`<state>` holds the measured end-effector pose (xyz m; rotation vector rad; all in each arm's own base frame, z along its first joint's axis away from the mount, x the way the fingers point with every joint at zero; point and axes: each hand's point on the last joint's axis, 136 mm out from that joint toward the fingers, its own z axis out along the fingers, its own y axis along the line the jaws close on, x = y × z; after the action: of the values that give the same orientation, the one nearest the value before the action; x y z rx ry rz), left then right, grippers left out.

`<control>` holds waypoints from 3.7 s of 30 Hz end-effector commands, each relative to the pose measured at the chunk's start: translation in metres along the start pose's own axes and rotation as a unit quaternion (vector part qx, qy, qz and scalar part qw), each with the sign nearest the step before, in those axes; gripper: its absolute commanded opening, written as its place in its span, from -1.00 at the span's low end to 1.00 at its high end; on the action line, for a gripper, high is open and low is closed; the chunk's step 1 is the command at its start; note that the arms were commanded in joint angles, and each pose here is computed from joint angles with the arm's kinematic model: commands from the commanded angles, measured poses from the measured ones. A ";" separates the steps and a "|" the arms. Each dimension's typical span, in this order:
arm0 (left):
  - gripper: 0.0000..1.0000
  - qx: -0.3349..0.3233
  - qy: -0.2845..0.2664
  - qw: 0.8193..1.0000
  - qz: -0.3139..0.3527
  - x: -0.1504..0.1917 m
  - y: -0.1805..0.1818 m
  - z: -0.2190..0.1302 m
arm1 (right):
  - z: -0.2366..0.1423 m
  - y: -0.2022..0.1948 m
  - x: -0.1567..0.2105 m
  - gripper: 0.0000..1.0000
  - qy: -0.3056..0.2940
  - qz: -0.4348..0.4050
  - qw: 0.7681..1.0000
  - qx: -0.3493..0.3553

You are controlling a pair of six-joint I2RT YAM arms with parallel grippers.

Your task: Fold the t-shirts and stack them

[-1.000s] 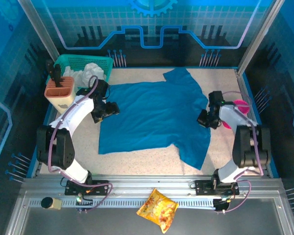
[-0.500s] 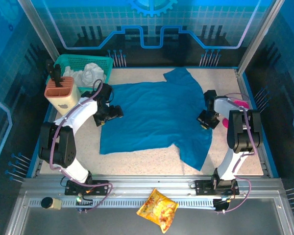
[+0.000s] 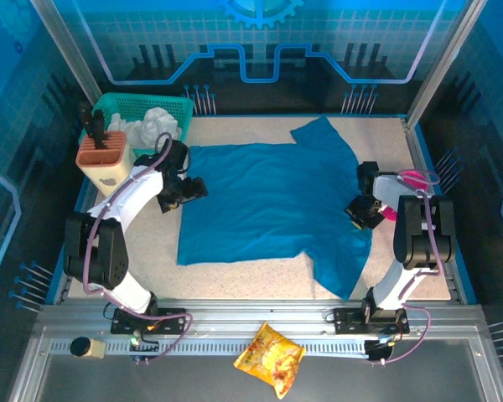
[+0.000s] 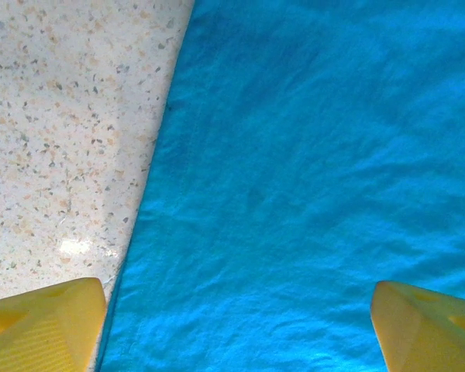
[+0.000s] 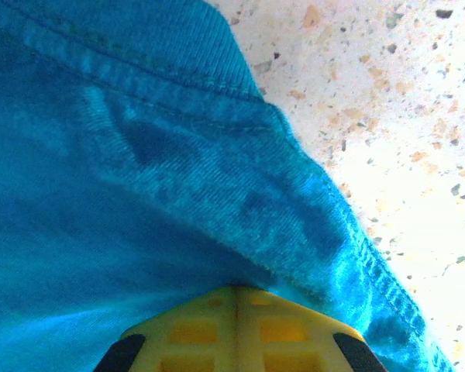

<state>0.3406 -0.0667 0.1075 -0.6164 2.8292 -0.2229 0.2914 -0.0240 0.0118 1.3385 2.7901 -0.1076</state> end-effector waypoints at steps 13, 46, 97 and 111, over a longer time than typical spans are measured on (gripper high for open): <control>0.66 0.042 -0.028 0.998 0.035 -0.057 -0.063 -0.018 | -0.002 -0.034 0.030 -1.00 0.044 -0.038 0.998 0.040; -0.24 -0.012 0.023 0.998 0.055 -0.092 -0.127 0.104 | -0.043 0.205 -0.063 -1.00 -0.020 -0.340 0.929 -0.144; -0.13 -0.012 0.004 0.997 0.082 -0.007 -0.077 0.002 | -0.082 0.105 0.000 -1.00 -0.033 -0.316 0.942 -0.109; -0.49 -0.007 0.000 0.998 0.056 -0.095 -0.108 0.087 | -0.022 0.184 -0.103 -1.00 -0.064 -0.289 0.950 -0.100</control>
<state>0.4916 -0.1304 0.0955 -0.4485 2.7757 -0.1958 0.4968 0.0225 0.0514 0.4259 2.8330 0.1259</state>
